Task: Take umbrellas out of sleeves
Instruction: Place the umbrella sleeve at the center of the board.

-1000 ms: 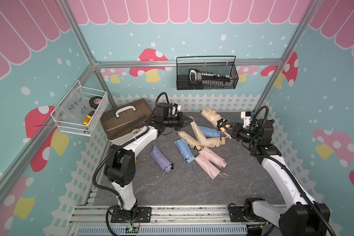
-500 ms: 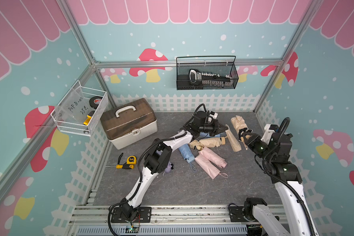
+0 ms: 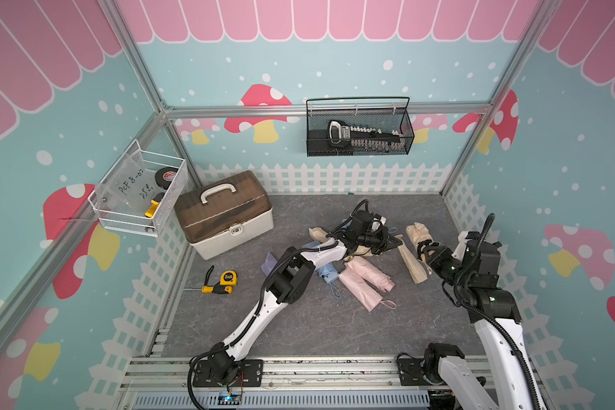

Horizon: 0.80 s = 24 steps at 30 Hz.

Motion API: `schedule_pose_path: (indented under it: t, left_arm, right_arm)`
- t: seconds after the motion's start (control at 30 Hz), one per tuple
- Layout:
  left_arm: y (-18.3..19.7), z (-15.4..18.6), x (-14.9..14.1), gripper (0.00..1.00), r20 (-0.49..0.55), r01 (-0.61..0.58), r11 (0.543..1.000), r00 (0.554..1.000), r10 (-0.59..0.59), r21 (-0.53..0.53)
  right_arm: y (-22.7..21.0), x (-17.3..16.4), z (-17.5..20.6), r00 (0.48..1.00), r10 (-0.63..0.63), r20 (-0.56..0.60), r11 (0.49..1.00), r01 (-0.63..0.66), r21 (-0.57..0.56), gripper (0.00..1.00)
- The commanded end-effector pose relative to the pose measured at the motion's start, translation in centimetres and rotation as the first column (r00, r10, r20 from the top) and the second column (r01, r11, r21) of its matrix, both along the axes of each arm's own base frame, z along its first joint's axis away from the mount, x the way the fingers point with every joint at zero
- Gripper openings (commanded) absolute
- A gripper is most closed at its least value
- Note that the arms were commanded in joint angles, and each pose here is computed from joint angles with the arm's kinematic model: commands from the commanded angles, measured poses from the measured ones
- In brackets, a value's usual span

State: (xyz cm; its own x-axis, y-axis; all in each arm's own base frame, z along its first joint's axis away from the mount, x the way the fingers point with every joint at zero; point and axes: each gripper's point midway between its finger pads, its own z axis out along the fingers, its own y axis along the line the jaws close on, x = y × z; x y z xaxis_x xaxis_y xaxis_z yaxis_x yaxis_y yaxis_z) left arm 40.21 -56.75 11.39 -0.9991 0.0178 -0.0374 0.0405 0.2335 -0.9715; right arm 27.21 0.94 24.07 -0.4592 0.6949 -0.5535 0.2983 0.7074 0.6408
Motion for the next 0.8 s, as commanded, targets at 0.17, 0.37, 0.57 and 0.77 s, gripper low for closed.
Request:
schedule_pose_path:
  t: [0.17,0.37,0.57,0.77]
  left_arm:
    - [0.2,-3.3,0.1,0.14,-0.009,-0.003,0.991,1.0,0.004,0.135]
    - [1.5,-3.6,0.6,0.53,0.003,-0.011,0.98,1.0,0.011,0.2]
    - [2.4,-2.6,1.4,0.75,0.015,-0.025,0.981,1.0,0.022,0.195]
    - [2.9,-1.2,1.5,0.79,0.024,-0.021,0.983,1.0,0.017,0.18]
  right_arm:
    - [-0.3,-0.1,-0.8,1.0,0.007,0.029,1.0,-0.007,0.023,0.0]
    - [-1.0,0.0,-1.7,1.0,-0.012,0.027,0.999,0.011,0.04,0.0]
    - [-1.1,0.3,-3.3,1.0,-0.014,0.008,0.998,0.013,0.066,0.0]
    - [-1.1,0.9,-5.5,1.0,-0.012,-0.022,0.996,0.014,0.093,0.0]
